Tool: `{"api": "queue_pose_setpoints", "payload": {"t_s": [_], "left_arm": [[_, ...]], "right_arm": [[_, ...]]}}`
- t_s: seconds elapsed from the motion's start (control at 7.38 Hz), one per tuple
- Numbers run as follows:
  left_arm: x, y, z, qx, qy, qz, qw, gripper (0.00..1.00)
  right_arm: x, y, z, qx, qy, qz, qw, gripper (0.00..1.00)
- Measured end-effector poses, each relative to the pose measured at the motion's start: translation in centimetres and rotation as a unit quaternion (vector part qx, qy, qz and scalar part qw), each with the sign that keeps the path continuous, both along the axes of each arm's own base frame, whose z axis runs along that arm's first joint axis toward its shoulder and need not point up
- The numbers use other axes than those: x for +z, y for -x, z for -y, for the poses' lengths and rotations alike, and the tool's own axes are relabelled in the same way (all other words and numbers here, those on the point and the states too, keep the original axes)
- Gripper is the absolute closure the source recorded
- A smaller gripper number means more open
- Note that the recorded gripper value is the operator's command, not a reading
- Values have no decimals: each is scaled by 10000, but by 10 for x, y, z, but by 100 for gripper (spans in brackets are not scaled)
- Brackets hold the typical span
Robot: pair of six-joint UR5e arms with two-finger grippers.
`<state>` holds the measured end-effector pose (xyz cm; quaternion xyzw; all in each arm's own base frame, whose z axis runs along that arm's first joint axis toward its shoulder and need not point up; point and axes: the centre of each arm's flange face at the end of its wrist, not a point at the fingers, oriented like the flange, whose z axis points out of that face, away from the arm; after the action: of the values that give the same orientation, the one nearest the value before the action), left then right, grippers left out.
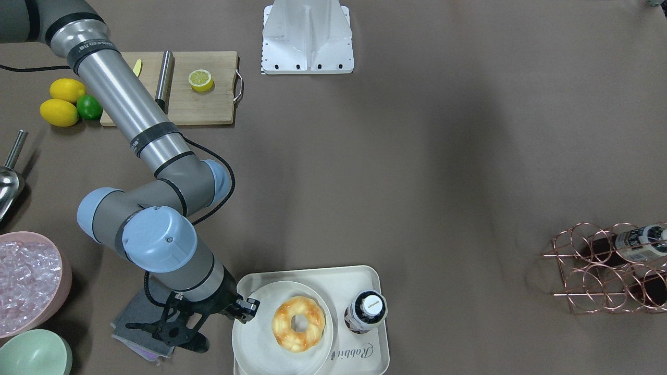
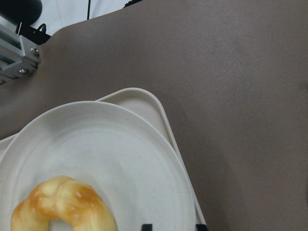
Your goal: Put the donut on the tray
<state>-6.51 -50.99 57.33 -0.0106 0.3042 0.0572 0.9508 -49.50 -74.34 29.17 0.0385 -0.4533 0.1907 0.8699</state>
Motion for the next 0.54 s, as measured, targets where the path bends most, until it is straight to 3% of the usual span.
{"api": "queue_pose_setpoints", "payload": {"t_s": [0.54], "left_arm": [[-3,1,3,-8,-24,8,10000,2]], "right_arm": [[-5,-7,2,58,-59,80,9999,0]]}}
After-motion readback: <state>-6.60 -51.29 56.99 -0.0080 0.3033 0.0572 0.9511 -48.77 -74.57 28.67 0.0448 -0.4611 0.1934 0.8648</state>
